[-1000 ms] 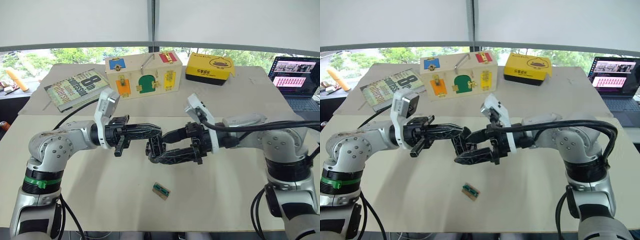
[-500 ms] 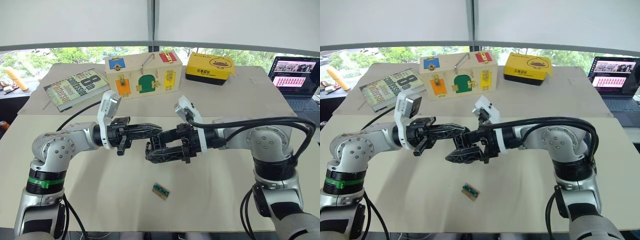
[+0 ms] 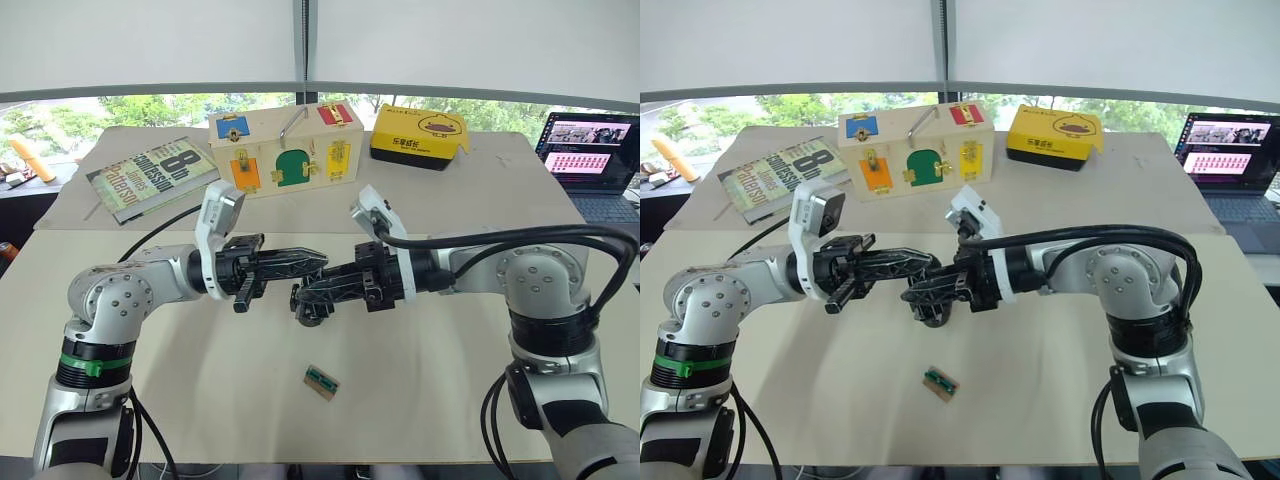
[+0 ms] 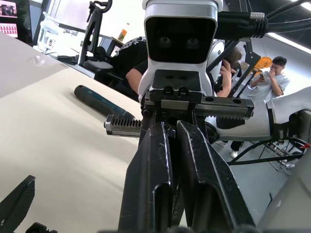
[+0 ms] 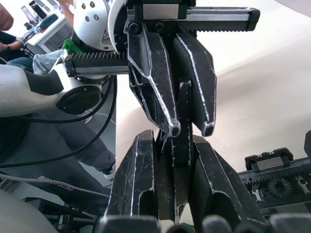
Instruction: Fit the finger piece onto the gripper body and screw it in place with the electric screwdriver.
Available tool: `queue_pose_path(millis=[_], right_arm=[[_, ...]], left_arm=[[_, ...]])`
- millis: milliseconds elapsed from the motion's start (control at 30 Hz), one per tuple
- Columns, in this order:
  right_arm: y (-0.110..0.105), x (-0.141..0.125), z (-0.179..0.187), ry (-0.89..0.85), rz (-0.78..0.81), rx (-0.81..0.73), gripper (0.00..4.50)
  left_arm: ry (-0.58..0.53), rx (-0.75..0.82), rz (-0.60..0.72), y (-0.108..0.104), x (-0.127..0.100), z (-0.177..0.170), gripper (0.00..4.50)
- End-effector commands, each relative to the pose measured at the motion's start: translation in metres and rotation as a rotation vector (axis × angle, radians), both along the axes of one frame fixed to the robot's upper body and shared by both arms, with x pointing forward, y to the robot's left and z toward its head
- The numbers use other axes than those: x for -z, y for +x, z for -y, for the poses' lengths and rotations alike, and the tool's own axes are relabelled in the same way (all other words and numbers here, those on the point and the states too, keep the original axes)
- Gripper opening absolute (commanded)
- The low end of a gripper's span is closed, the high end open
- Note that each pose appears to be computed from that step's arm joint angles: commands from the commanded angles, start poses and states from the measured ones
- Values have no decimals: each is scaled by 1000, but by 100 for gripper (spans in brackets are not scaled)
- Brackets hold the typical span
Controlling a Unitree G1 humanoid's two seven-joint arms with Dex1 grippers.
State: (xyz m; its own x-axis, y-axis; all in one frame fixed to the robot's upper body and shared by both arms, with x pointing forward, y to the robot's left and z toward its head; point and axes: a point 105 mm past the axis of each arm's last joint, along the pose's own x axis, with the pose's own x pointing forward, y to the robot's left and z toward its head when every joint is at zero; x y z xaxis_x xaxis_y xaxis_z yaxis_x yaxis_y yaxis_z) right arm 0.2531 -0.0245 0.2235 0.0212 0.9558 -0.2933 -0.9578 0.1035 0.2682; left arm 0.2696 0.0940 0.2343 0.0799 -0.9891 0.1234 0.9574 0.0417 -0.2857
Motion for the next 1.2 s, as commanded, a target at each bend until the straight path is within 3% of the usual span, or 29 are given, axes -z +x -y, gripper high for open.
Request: queue_pose_path(millis=[33,100,133,233,267,433,633,733,867,1200], right_arm=[[-7,-8,1,38,40,-48,40],[-7,-13,5,65,68,-52,40],[-7,-15,9,82,94,-52,40],[-5,-15,18,96,180,-49,40],[-5,-16,20,125,224,-60,40],[-6,-7,34,172,332,-75,40],[-5,8,43,227,418,-84,40],[5,18,46,237,441,-52,40],[6,33,46,197,509,-102,40],[3,34,41,215,527,-109,40]], left_arm=[[-35,-71,114,0,-27,-14,172],[-11,-117,164,1,-29,-24,265],[43,-196,269,8,-27,-34,314],[338,-251,559,16,6,-58,449],[417,-212,598,13,22,-68,450],[447,-220,529,7,61,-106,450],[470,-204,476,9,109,-102,450],[405,-212,480,19,119,-88,450],[409,-165,490,28,137,-71,450],[381,-87,511,51,149,-27,450]])
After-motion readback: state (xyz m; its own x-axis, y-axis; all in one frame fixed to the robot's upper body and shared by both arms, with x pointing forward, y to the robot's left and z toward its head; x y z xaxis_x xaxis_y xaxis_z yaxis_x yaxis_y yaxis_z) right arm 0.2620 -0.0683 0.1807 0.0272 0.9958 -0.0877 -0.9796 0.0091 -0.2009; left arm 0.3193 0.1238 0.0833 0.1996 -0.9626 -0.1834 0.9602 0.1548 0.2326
